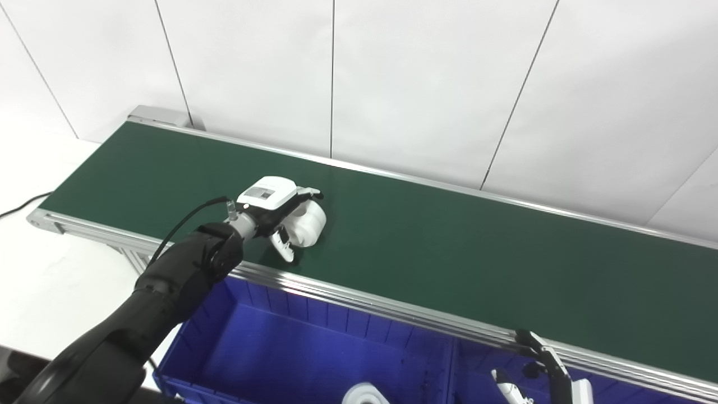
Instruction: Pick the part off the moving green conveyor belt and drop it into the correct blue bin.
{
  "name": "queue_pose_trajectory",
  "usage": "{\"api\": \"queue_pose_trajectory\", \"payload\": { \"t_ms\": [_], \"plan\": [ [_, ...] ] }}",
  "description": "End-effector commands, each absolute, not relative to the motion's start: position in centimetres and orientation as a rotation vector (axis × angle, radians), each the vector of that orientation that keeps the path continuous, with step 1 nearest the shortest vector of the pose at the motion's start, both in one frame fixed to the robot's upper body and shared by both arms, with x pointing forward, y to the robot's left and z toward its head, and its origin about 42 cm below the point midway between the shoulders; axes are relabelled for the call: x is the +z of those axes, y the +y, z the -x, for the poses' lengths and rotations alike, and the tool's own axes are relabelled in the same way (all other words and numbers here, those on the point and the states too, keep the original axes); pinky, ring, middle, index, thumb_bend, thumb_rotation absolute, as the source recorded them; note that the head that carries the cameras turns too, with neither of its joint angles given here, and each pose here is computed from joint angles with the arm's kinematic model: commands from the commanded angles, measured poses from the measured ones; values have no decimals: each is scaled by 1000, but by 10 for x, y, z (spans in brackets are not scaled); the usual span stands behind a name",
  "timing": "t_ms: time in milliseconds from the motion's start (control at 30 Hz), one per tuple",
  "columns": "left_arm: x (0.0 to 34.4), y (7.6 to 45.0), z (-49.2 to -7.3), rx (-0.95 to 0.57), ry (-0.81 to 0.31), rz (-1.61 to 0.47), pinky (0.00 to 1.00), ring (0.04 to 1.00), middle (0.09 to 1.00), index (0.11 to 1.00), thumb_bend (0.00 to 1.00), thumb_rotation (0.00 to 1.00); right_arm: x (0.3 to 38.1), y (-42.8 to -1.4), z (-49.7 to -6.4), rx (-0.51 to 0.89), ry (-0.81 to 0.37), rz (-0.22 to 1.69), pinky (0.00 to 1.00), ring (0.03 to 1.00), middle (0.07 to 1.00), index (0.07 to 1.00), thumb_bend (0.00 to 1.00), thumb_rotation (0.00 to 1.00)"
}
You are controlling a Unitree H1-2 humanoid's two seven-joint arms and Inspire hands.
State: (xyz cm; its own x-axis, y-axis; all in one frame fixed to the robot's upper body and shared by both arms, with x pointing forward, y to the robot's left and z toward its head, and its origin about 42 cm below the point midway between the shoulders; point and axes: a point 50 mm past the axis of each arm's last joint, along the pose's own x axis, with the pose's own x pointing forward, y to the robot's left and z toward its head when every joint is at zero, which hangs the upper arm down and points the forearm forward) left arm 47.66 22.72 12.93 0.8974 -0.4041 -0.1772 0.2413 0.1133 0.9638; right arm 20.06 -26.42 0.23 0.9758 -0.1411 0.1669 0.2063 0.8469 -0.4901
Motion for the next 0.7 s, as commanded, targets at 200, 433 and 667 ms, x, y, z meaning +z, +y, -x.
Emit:
{"api": "queue_pose_trajectory", "payload": {
  "t_ms": [200,433,667],
  "plan": [
    [146,210,-485,-410,-251,-1326,359,374,485,564,493,0,14,-267,-205,-191,-202,491,598,705,758,768,712,729],
    [154,201,-471,-349,-363,-1175,370,372,478,562,490,0,16,-265,-204,-193,-211,488,591,702,755,764,696,712],
    [175,192,-437,-385,-510,-936,398,391,482,553,493,0,19,-261,-202,-191,-232,492,585,699,757,770,691,741]
  ]
}}
